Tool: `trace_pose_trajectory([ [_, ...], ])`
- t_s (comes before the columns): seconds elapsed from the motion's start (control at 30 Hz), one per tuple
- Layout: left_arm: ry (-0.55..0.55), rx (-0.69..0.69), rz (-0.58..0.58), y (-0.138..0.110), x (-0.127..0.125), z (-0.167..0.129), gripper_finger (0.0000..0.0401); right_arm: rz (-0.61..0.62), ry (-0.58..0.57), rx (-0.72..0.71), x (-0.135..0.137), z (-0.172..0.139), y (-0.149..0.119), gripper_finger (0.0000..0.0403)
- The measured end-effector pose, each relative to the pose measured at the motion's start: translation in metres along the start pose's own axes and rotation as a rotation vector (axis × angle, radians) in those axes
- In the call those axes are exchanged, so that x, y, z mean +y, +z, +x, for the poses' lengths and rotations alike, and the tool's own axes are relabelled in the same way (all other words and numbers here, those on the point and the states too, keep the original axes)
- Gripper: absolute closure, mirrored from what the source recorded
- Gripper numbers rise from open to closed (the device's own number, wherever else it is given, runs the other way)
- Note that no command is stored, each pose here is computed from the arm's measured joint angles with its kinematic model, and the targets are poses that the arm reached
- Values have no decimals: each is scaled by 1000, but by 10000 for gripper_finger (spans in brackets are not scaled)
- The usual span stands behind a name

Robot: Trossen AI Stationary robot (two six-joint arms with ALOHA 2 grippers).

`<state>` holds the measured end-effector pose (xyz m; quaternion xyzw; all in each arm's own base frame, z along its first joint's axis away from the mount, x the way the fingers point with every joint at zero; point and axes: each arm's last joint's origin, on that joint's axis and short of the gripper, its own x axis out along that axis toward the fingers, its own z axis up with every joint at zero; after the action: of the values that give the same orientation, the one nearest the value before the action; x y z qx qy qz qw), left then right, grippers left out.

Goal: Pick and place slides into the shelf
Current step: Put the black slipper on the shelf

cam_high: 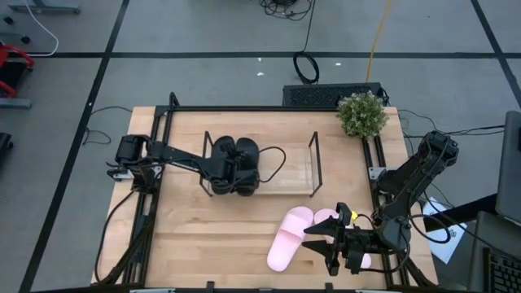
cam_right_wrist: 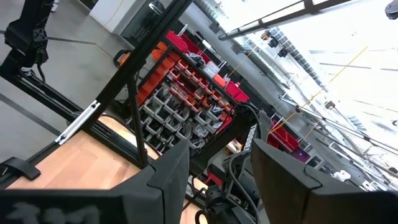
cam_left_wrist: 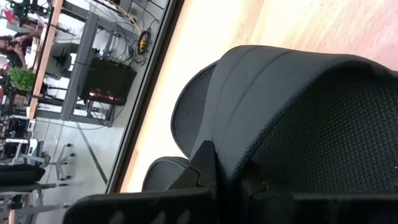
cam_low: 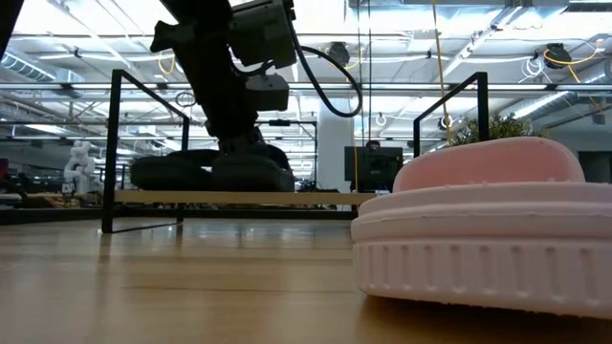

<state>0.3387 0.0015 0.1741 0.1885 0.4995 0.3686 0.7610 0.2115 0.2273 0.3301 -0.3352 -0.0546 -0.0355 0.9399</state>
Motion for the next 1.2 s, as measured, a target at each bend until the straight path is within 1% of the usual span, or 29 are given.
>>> trace_pose_trajectory([
  [0.2, -3, 1, 36, 0, 0, 0, 364, 0, 0, 0, 0, 0, 0, 238],
  [0.57, -2, 2, 42, 0, 0, 0, 301, 0, 0, 0, 0, 0, 0, 238],
  [1.2, -28, 8, -9, 0, 0, 0, 207, 0, 0, 0, 0, 0, 0, 238],
])
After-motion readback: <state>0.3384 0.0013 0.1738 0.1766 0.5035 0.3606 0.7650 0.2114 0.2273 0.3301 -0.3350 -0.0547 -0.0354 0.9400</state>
